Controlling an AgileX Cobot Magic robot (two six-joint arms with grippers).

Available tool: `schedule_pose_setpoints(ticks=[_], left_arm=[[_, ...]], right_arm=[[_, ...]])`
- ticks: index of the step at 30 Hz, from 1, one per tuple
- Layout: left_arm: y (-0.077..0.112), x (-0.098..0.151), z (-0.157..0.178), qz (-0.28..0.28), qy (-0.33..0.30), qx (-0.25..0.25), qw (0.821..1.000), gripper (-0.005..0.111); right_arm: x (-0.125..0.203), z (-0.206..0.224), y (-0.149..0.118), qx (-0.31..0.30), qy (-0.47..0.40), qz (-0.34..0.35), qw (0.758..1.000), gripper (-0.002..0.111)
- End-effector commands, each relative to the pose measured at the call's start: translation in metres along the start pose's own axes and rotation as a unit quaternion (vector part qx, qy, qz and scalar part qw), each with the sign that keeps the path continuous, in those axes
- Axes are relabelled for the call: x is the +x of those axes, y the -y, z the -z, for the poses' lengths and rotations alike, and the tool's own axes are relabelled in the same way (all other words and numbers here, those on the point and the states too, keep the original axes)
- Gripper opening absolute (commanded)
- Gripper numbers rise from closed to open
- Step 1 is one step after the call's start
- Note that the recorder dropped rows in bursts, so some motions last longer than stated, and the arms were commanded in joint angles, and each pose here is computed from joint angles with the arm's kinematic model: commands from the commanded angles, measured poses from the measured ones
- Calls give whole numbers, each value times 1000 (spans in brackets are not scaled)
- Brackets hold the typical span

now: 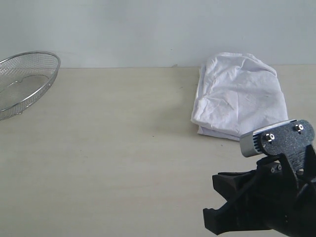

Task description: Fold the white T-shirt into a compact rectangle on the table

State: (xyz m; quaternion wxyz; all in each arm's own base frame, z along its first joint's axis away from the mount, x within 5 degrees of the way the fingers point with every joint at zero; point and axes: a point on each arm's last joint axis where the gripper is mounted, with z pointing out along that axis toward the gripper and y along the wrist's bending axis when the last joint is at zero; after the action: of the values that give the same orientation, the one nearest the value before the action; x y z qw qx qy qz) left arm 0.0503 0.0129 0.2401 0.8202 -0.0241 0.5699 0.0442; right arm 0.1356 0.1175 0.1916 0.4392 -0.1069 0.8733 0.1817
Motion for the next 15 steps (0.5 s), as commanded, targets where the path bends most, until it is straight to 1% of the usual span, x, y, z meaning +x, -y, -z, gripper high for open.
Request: schedule_pose_setpoints(ticks=[1,3,5,8,10,15], left_arm=[[12,9,2,-18,-31,68,997,5],[16,13,3,-16,-53,89,995,5],[20,19,4,-15,-90,110,990,5],[23,35,9,0,-179,127,976,5],[24,42,13,2,-223,134,966,5],[25,51,19,-1,-279,144,949,5]], right_arm=[[0,1,1,0,3,-1,1000,0],[0,1,1,0,3,-1,1000,0],[0,1,1,0,3,-1,1000,0],[0,1,1,0,3,-1,1000,0],[0,1,1,0,3,-1,1000,0],[0,1,1,0,3,-1,1000,0]])
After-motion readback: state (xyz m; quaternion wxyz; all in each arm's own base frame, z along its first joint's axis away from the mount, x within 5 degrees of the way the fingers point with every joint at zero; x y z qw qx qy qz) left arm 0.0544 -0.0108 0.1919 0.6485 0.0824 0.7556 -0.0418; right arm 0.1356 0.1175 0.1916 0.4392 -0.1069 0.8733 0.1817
